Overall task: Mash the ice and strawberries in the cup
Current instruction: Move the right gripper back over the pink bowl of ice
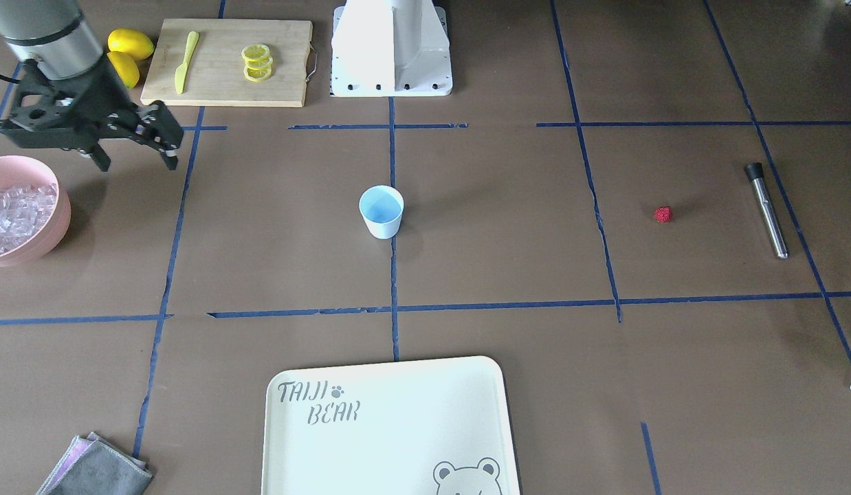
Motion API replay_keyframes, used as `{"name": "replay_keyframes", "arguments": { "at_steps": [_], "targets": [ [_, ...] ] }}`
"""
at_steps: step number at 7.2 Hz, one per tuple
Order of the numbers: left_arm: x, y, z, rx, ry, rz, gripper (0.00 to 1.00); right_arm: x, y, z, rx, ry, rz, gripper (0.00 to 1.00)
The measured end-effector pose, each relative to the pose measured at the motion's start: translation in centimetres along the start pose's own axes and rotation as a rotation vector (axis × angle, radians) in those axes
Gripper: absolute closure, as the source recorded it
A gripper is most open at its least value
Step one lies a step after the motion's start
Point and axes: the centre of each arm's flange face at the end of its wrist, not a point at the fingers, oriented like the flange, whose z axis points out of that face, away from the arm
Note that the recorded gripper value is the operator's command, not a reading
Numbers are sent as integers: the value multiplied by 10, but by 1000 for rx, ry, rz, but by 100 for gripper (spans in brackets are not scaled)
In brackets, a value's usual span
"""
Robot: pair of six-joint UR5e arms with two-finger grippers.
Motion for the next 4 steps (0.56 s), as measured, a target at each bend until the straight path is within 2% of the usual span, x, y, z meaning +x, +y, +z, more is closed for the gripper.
{"name": "replay_keyframes", "arguments": {
  "at_steps": [2, 4],
  "targets": [
    [1, 1, -1, 1, 0, 1, 0, 123, 28, 22, 10, 6, -89, 0],
    [2, 2, -2, 3, -1, 3, 0, 218, 42, 49, -26, 43, -177, 0]
  ]
}}
